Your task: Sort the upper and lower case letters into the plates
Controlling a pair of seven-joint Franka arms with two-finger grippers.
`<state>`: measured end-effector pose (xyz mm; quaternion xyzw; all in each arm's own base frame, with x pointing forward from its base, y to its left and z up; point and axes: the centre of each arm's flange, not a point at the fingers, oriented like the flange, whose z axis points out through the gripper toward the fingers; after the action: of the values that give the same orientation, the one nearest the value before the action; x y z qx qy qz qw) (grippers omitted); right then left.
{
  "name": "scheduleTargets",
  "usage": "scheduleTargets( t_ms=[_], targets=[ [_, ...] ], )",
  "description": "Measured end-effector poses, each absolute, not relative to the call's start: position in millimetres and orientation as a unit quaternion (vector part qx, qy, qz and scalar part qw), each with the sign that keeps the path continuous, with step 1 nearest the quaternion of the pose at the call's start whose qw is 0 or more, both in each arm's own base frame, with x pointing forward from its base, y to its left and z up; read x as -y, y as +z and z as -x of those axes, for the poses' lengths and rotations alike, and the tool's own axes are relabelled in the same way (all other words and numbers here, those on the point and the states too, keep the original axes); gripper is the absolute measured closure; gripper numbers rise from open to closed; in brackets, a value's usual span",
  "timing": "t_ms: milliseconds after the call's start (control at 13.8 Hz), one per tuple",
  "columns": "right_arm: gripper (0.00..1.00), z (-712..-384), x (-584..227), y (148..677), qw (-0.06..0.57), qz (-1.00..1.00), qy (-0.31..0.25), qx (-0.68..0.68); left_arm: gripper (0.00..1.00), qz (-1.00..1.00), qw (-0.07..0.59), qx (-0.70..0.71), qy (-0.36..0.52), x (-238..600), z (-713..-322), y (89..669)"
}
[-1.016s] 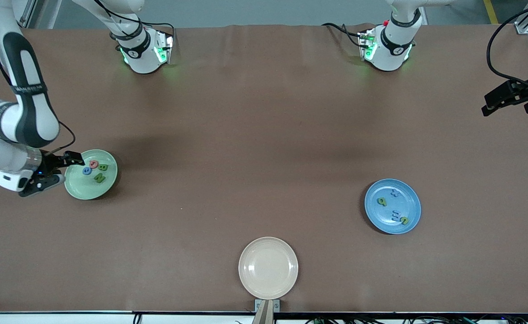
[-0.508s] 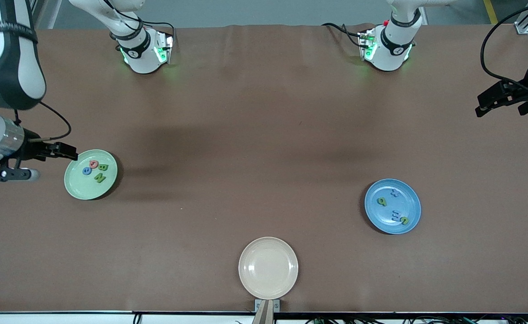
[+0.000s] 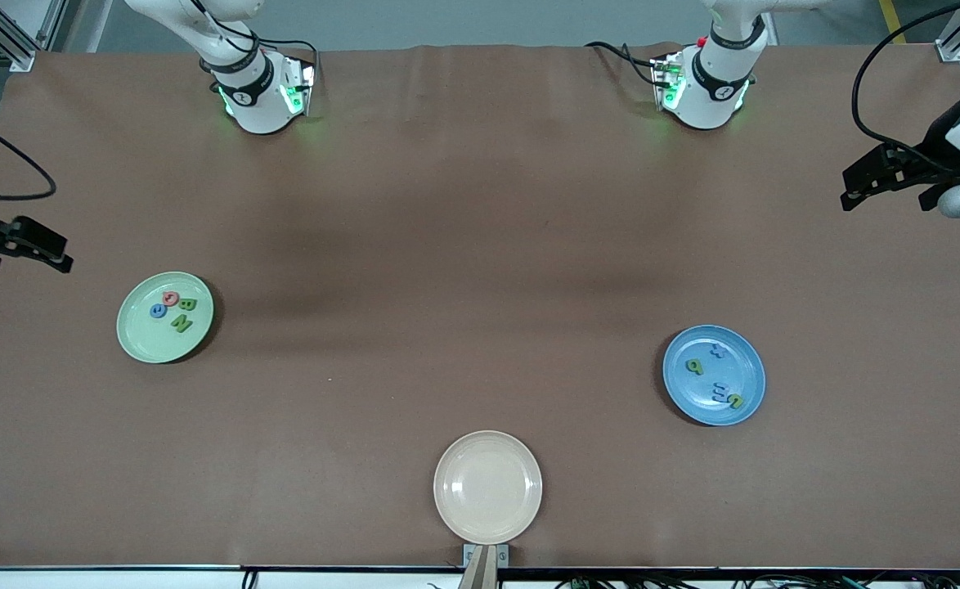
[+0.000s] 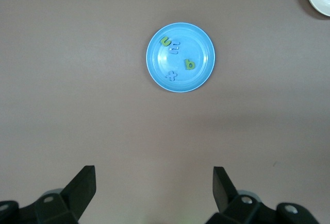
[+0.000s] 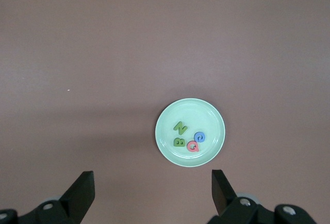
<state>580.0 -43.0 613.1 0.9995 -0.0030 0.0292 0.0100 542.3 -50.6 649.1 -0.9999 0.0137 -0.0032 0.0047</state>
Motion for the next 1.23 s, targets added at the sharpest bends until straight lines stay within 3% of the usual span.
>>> scheduleTargets(
  t_ms=[1234],
  targets=[
    [0.00, -581.3, 28.7, 639.4, 0.011, -0.999, 0.047, -0.020, 0.00, 1.000, 0.014, -0.018, -0.008, 57.5, -544.4, 649.2]
  ],
)
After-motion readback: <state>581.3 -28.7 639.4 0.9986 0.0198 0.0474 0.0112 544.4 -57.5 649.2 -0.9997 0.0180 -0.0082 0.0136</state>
